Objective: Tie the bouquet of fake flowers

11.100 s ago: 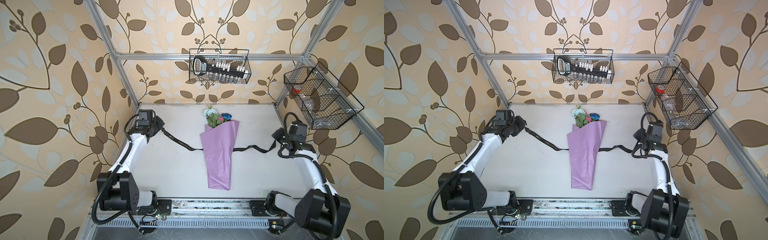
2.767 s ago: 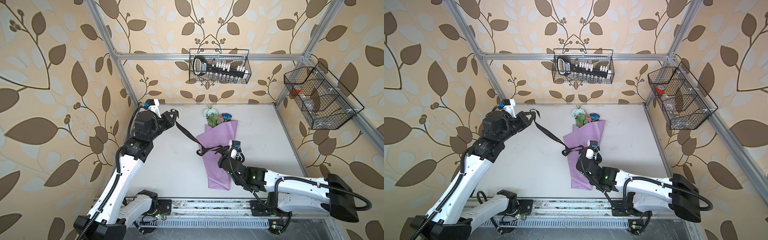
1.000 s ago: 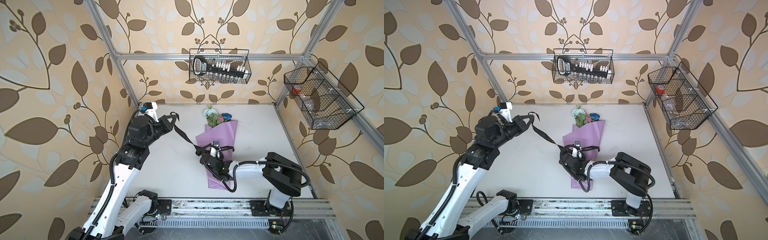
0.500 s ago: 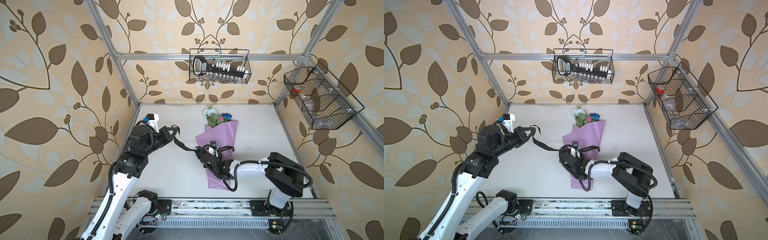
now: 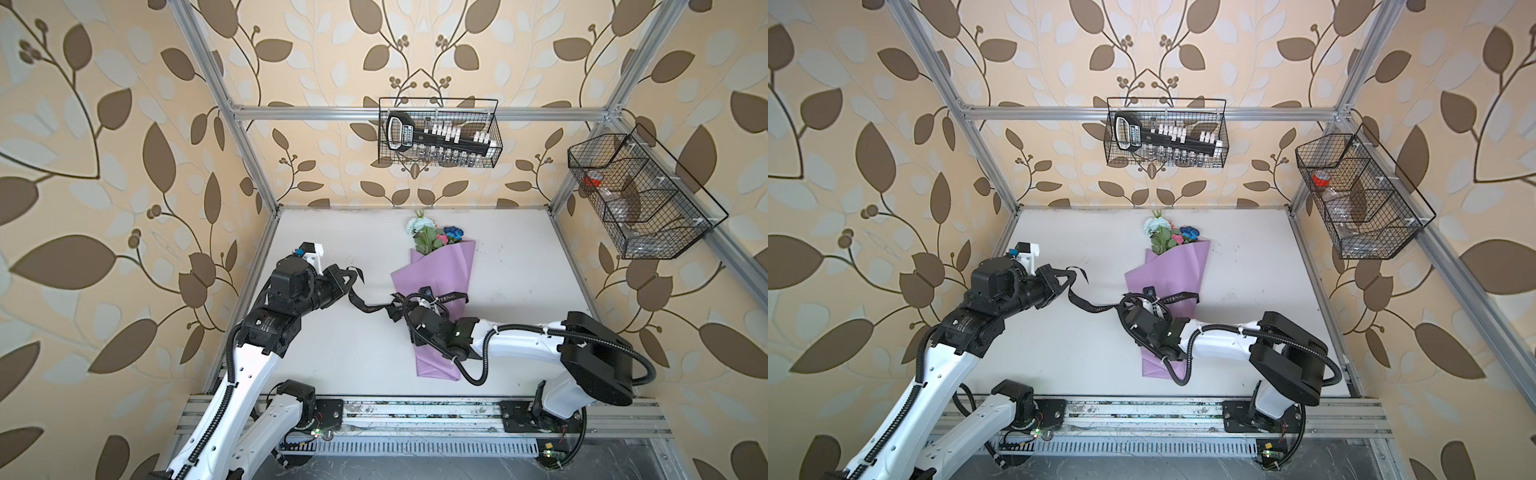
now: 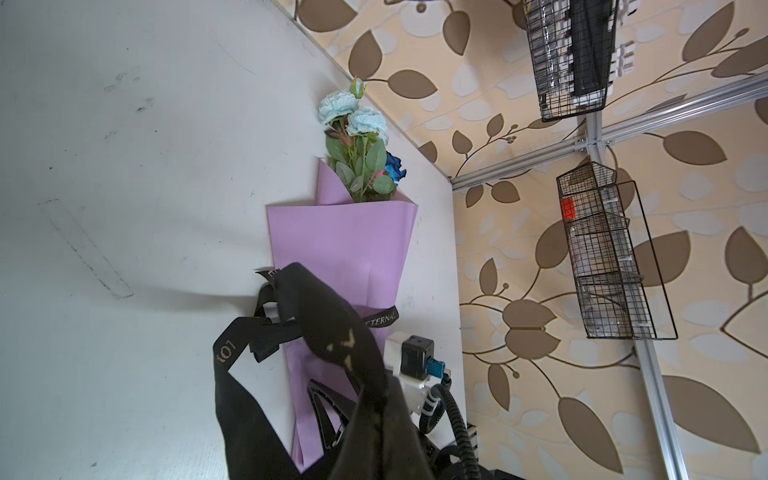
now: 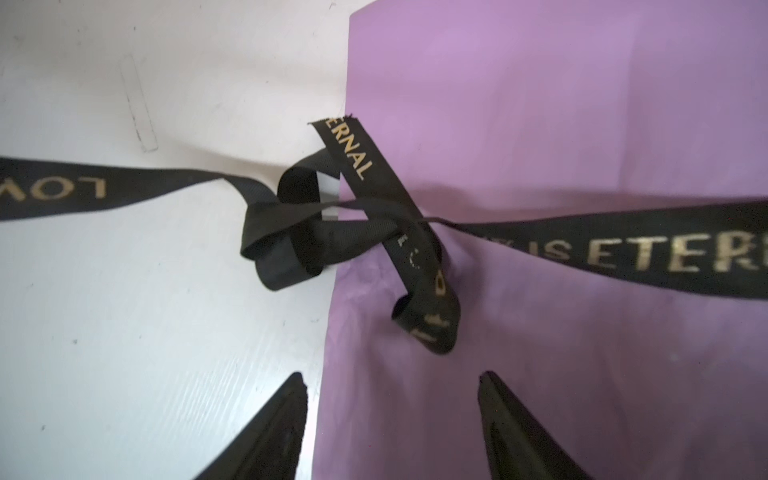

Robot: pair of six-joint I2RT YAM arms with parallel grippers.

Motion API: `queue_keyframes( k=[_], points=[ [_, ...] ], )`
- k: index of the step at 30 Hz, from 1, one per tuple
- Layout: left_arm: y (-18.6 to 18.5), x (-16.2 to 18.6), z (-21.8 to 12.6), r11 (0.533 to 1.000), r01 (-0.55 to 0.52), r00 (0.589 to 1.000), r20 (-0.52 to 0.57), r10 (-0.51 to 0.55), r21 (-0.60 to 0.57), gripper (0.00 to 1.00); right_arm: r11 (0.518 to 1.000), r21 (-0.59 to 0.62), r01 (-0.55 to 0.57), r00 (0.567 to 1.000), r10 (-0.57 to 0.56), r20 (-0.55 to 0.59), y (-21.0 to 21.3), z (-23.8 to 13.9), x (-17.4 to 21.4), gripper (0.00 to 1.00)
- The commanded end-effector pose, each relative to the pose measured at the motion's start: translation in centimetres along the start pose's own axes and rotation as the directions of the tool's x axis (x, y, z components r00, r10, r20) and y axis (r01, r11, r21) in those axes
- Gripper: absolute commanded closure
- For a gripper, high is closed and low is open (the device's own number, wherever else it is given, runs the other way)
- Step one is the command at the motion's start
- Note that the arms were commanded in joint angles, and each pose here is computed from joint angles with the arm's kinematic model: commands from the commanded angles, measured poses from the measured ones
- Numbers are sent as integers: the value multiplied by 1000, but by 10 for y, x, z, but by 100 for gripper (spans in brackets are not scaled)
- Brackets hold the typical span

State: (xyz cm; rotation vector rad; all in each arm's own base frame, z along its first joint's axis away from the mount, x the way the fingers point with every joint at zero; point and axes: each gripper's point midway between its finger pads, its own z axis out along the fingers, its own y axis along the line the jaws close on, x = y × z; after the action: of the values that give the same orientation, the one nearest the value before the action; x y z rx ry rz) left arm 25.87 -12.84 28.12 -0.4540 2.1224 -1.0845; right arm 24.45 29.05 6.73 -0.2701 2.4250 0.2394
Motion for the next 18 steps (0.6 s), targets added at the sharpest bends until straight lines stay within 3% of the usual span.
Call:
queue_keyframes(
  k=[1,5,10,18],
  points=[
    [5,14,0,1000,6,999,-53,-7,-3,100,992,-110,66,997,-70,-33,22,-25,-12,33],
    [21,29,0,999,11,995,-103,-16,-50,100,966,-229,120,992,-127,-16,46,-48,-35,41],
    [33,45,4,998,43,986,-158,-51,-56,100,952,-258,167,986,-166,23,57,-54,-80,47],
    [45,61,5,996,56,976,-207,-69,-67,100,951,-134,280,945,-298,-136,33,30,-106,61]
  ],
)
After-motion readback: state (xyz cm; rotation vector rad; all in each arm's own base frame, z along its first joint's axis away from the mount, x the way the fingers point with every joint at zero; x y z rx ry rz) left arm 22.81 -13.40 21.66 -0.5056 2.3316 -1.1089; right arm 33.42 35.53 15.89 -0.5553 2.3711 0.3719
